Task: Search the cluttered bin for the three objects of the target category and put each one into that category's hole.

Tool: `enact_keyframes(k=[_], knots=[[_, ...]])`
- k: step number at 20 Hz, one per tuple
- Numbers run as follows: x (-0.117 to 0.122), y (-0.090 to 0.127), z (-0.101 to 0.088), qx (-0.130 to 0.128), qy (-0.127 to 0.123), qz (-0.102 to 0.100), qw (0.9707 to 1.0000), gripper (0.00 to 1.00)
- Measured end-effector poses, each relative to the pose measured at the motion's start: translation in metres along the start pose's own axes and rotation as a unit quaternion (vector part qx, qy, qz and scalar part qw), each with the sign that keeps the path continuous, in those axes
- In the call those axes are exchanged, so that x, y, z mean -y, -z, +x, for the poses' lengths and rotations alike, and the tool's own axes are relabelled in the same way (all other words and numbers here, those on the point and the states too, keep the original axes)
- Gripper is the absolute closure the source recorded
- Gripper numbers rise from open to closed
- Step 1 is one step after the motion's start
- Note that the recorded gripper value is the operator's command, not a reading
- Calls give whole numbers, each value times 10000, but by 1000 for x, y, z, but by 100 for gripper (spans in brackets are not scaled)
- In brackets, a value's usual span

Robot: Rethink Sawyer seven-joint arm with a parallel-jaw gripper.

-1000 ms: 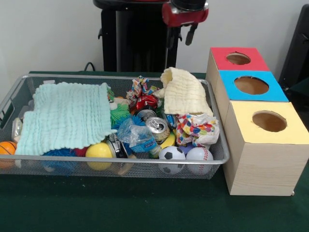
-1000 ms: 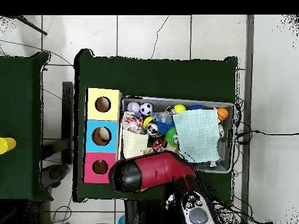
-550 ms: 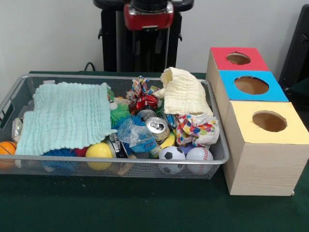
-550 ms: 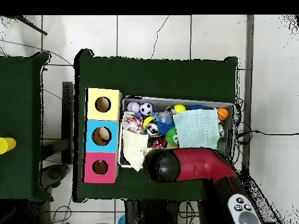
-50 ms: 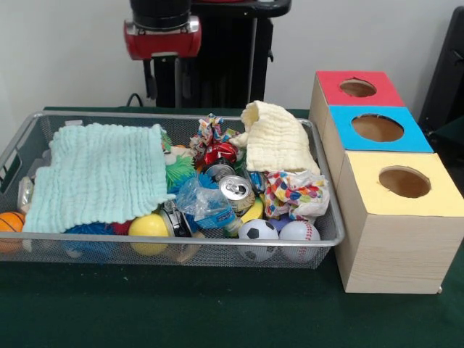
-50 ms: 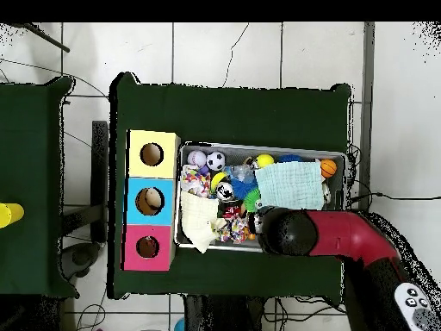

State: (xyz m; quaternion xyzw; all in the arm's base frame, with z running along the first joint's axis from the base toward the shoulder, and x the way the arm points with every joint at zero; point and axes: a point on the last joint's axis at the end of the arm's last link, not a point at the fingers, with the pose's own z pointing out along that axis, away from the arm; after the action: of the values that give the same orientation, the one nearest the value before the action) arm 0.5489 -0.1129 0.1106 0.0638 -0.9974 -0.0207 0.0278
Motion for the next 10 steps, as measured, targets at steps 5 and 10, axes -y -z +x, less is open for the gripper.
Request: enact_keyframes(k=[5,10], knots=[[18,-9,-10,140,-14,-123,9998,0],[16,-17,-24,258,222,-97,9994,0]])
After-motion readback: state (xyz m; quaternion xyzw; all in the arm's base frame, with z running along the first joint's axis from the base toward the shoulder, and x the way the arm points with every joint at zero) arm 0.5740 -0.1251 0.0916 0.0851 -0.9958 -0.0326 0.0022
